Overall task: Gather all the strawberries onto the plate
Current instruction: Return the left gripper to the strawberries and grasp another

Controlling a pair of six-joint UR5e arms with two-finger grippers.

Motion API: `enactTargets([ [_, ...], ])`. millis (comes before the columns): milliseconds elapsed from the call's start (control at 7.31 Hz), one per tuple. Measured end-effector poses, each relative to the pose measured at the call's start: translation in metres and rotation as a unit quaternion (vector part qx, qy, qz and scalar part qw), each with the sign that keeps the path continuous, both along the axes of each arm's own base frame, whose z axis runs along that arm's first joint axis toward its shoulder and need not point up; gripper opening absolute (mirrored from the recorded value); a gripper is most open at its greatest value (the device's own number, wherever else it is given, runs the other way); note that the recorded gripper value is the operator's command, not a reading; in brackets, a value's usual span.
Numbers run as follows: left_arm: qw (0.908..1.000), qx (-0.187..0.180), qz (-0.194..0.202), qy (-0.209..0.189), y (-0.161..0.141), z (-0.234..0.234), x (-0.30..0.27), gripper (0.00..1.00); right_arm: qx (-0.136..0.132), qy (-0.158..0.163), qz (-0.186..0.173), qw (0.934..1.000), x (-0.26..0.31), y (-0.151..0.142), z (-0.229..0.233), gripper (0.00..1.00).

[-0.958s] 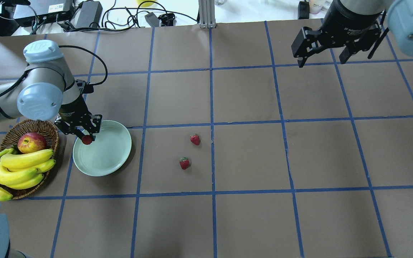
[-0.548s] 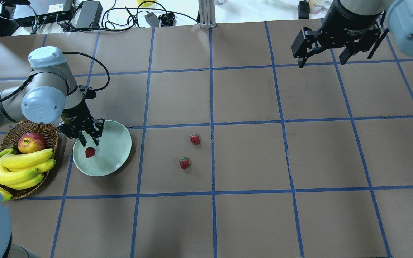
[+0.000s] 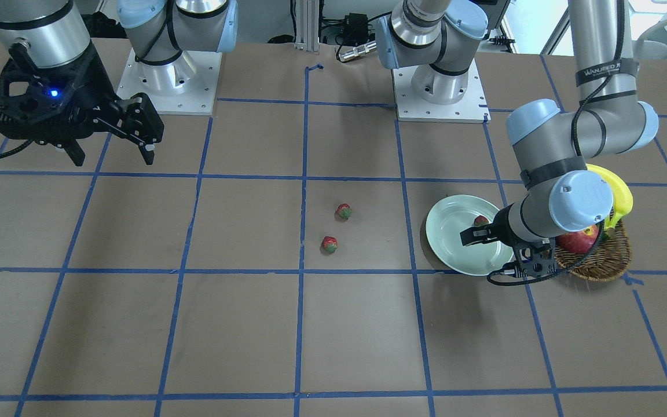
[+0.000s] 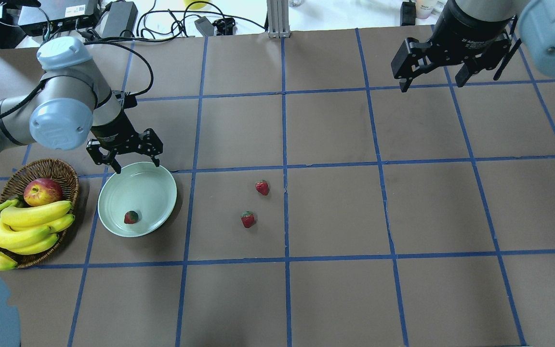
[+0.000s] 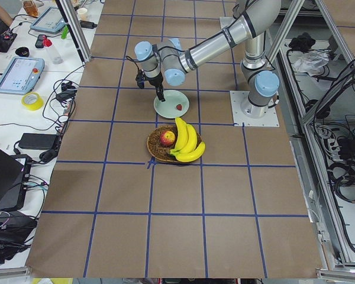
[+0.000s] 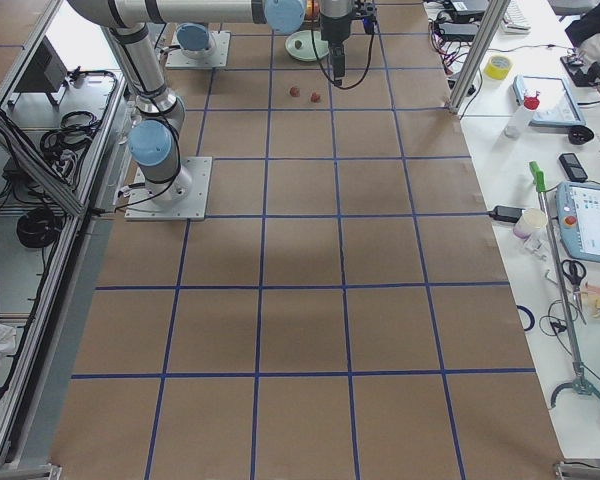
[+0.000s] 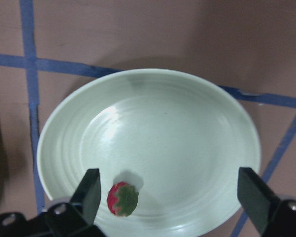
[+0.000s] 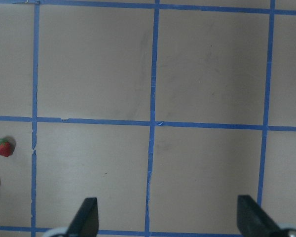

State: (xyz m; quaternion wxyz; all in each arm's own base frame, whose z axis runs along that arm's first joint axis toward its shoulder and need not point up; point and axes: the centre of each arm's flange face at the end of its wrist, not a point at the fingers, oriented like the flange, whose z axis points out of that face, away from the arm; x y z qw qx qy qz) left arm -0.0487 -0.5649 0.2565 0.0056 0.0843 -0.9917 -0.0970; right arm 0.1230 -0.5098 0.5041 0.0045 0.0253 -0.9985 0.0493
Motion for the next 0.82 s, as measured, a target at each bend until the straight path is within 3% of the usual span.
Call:
enactTargets([
  [411, 0.9978, -0.045, 0.03, 0.038, -0.005, 0.018, -0.098, 1.0, 0.0, 0.0, 0.0, 1.0, 0.0, 0.0, 0.0, 1.0],
  [821, 0.994, -0.07, 0.025, 0.081, 0.006, -0.016, -0.188, 1.0, 0.001, 0.0, 0.0, 1.0, 0.0, 0.0, -0.001, 1.0],
])
